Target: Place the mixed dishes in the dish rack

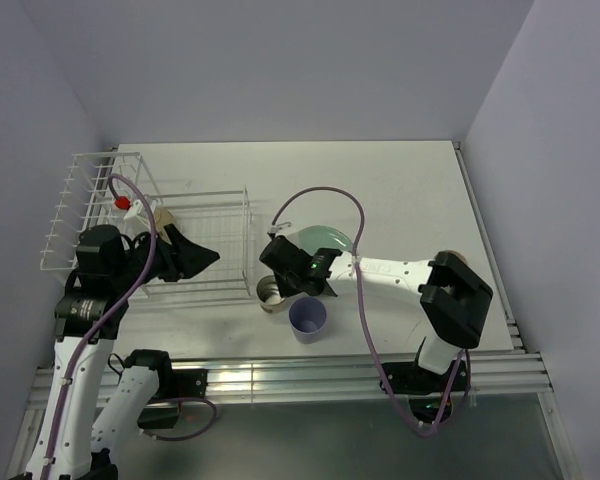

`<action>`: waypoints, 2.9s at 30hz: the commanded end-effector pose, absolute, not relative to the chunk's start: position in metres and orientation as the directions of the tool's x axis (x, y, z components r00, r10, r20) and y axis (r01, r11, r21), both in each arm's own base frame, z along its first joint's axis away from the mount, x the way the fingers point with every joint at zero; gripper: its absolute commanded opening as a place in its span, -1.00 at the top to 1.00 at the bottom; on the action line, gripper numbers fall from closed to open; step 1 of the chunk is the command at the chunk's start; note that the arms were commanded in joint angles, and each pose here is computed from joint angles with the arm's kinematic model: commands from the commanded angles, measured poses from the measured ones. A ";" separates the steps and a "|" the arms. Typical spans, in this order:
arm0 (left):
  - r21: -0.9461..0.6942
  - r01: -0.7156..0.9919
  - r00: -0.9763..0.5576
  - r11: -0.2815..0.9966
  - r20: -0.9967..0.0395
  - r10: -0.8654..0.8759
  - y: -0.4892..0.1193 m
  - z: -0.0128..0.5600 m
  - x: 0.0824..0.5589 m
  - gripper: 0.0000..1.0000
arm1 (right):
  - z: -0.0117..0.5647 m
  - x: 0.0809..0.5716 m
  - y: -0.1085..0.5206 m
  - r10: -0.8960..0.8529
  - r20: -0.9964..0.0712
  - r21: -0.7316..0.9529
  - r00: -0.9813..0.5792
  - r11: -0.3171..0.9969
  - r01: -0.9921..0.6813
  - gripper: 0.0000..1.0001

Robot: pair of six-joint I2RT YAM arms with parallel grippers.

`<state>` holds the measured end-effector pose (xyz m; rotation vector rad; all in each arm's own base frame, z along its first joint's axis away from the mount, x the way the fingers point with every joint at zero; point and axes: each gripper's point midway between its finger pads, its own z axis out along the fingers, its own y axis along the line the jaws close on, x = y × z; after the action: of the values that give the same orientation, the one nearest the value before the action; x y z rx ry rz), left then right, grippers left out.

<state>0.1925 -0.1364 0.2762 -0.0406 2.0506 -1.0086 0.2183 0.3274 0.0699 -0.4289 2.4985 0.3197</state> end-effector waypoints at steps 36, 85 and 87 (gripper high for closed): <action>-0.781 0.619 -0.657 0.086 -0.575 -0.487 -0.196 0.408 0.180 -0.98 | 0.430 0.164 0.314 0.027 -0.101 0.994 -0.994 -0.035 -0.102 1.00; -0.850 0.526 -0.746 -0.022 -0.450 -0.490 -0.226 0.426 0.190 0.22 | 0.404 0.231 0.344 0.155 -0.202 0.979 -0.967 0.011 -0.203 1.00; -0.846 0.533 -0.746 -0.029 -0.453 -0.488 -0.226 0.427 0.189 0.68 | 0.400 0.232 0.344 0.151 -0.204 0.979 -0.967 0.031 -0.202 0.83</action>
<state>0.2055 -0.2242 0.4014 -0.0876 1.6389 -1.8150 0.2312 0.3414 0.3746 0.0237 2.1447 2.0254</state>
